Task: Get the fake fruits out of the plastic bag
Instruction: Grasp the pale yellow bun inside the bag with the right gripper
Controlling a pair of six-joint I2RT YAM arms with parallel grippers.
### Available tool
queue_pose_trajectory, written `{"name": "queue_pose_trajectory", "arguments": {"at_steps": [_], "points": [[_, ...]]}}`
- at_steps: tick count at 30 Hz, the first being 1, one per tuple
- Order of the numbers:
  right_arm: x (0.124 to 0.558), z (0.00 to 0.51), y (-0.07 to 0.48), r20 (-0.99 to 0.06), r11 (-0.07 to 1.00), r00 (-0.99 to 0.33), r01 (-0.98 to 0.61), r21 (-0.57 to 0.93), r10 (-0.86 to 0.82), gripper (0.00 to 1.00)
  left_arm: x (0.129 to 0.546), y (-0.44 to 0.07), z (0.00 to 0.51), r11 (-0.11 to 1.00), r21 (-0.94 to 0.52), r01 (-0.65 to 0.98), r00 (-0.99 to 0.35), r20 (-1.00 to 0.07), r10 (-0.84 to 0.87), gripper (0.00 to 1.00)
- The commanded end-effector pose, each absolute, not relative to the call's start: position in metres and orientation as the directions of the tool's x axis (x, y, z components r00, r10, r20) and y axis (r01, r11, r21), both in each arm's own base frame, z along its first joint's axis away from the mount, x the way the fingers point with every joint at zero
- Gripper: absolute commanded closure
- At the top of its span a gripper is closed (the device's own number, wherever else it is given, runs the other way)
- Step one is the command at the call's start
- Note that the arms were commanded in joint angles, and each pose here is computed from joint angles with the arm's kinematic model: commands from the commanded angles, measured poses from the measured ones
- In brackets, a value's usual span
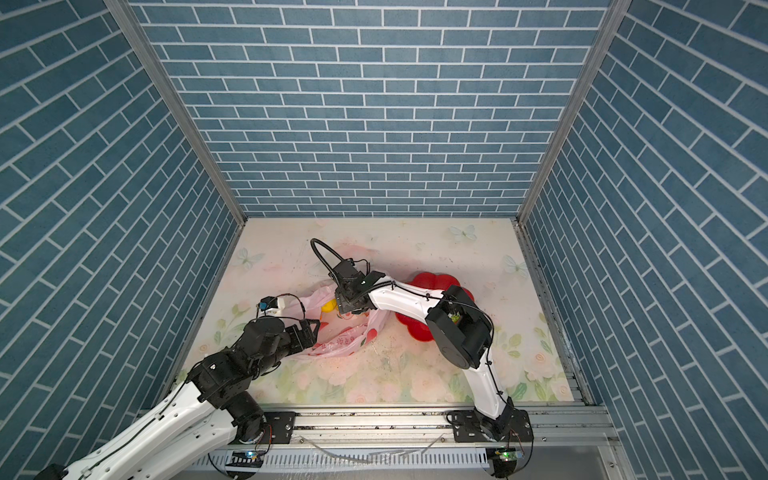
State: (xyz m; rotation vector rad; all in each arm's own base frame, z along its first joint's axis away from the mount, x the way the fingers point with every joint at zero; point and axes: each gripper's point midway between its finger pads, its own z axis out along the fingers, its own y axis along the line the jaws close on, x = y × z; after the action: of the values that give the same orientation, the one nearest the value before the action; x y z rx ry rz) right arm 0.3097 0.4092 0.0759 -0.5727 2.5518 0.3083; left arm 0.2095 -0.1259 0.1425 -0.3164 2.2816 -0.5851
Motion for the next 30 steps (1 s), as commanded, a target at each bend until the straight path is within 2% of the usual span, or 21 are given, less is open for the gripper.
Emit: {"name": "queue_pose_trajectory", "arguments": {"at_steps": [1, 14, 24, 30], "points": [[0.322, 0.072, 0.412, -0.542, 0.898, -0.779, -0.430, 0.094, -0.316, 0.21, 0.209, -0.124, 0.144, 0.867, -0.495, -0.051, -0.690, -0.610, -0.389, 0.07], [0.327, 0.060, 0.412, -0.536, 0.910, -0.792, -0.402, 0.097, -0.293, 0.23, 0.207, -0.121, 0.143, 0.869, -0.491, -0.057, -0.688, -0.611, -0.390, 0.07], [0.320, 0.063, 0.410, -0.521, 0.906, -0.800, -0.409, 0.109, -0.298, 0.40, 0.207, -0.120, 0.145, 0.866, -0.498, -0.054, -0.681, -0.615, -0.397, 0.07], [0.307, 0.066, 0.405, -0.485, 0.898, -0.818, -0.419, 0.136, -0.309, 0.44, 0.207, -0.118, 0.147, 0.863, -0.503, -0.058, -0.670, -0.621, -0.407, 0.07]]}}
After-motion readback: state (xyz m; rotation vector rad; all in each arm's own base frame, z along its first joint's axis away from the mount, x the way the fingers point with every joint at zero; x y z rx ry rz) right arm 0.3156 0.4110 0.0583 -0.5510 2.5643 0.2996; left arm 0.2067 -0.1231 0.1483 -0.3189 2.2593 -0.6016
